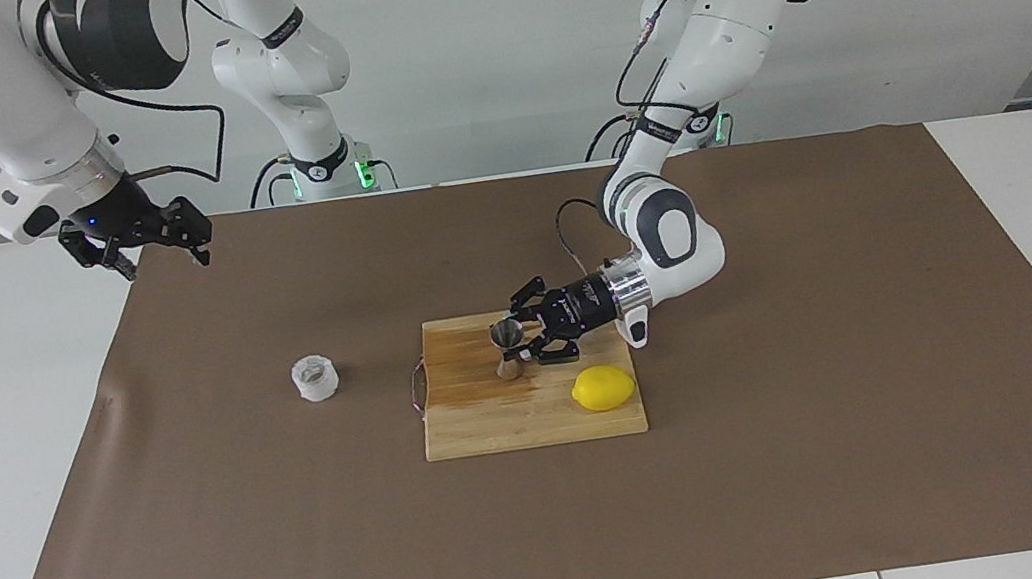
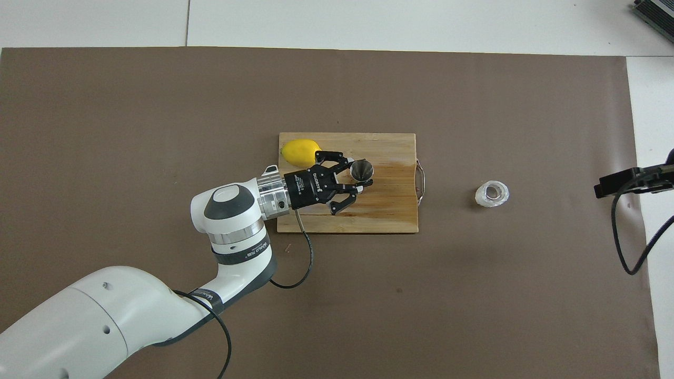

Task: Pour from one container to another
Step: 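Lift and carry the steel cup with the left gripper onto the board, then lower the steel cup onto the board and open the left gripper, then retract the left gripper while the right gripper reaches the white cup, then close the right gripper around the small white cup, then lift and carry the white cup with the right gripper over the steel cup, then tilt the white cup with the right gripper over the steel cup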

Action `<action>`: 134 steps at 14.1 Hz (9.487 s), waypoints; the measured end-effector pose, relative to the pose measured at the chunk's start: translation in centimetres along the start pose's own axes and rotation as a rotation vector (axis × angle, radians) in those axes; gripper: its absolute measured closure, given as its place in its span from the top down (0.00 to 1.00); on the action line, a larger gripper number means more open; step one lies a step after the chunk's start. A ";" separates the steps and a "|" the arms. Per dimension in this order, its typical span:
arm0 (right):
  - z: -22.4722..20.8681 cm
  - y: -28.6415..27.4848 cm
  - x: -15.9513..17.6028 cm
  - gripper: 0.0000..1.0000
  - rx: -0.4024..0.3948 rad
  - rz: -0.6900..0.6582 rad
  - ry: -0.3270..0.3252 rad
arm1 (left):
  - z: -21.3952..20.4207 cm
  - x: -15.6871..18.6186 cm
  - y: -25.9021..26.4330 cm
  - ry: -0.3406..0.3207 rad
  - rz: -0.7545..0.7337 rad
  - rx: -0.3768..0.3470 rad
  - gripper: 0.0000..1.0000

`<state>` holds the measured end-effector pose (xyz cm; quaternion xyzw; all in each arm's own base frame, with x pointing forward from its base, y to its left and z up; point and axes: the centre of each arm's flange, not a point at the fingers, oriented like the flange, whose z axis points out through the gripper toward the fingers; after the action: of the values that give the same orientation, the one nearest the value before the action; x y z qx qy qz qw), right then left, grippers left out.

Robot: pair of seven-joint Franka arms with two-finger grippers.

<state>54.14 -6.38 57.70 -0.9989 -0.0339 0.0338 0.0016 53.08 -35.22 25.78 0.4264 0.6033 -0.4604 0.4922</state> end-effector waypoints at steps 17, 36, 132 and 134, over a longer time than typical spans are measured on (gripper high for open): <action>0.0 0.0 0.0 1.00 0.000 0.000 0.000 | -0.4 -0.1 0.3 0.025 0.018 -0.026 1.00; -0.3 2.0 -0.9 1.00 0.005 0.040 -0.013 | -5.8 -11.1 6.9 0.156 0.304 0.202 1.00; 16.3 -28.9 6.3 0.51 0.080 -1.199 0.383 | -31.7 -34.0 4.6 1.154 1.597 1.247 1.00; 16.3 -29.0 6.3 0.51 0.031 -1.217 0.362 | -31.8 -34.0 4.6 1.154 1.597 1.246 1.00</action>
<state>57.34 22.96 41.18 -0.7906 -0.5942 -0.1422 0.0407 56.32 -5.34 61.58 0.9991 -0.0331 0.0260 -0.0001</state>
